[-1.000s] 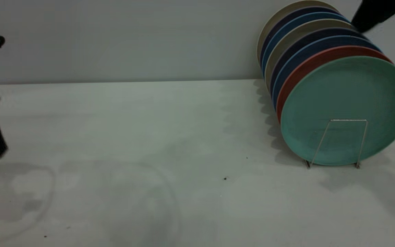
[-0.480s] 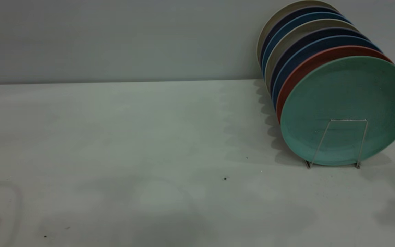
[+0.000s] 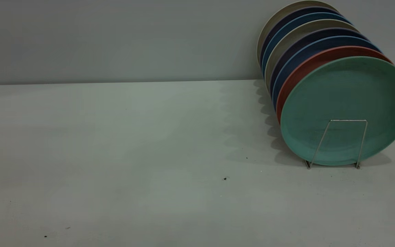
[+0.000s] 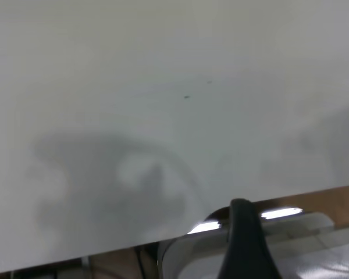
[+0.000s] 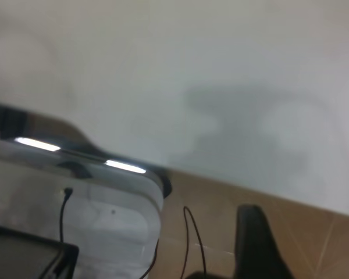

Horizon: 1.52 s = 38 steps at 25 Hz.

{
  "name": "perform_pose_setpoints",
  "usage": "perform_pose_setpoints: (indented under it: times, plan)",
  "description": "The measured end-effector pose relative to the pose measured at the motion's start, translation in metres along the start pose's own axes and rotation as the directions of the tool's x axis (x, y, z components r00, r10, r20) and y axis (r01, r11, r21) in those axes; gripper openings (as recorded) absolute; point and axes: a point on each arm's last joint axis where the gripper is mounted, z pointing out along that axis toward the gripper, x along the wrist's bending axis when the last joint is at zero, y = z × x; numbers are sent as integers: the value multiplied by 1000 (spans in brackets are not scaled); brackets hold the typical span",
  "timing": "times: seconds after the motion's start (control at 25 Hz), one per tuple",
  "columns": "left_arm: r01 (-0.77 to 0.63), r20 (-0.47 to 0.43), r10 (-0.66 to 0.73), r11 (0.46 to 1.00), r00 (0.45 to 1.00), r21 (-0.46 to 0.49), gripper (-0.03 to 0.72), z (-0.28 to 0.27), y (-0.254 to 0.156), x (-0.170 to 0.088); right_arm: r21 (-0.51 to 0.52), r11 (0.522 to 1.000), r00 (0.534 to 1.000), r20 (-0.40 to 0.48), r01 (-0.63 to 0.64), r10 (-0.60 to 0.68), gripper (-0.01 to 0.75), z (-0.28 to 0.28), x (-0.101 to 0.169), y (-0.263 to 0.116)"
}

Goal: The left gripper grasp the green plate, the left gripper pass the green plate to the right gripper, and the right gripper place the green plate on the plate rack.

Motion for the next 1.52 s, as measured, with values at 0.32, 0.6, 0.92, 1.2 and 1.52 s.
perform_pose_setpoints:
  times: [0.32, 0.6, 0.92, 1.2, 1.52]
  plan:
    - [-95, -34, 90, 975, 995, -201, 512, -20, -82, -23, -124, 989, 997, 1, 79, -80, 433, 19, 3, -78]
    - [-153, -97, 127, 924, 987, -351, 512, -32, -123, -32, -402, 906, 991, 33, 131, -129, 433, -1, 7, -116]
    - [-171, -182, 106, 903, 978, -395, 512, -31, -137, -27, -553, 815, 984, 82, 177, -158, 433, -9, 8, -141]
    - [-159, -203, 86, 912, 975, -378, 512, -26, -138, -21, -560, 814, 988, 82, 156, -133, 433, -10, 7, -142]
    - [-213, -165, 161, 904, 973, -370, 512, -26, -139, -20, -561, 820, 993, 87, 116, -80, 432, -10, 4, -142]
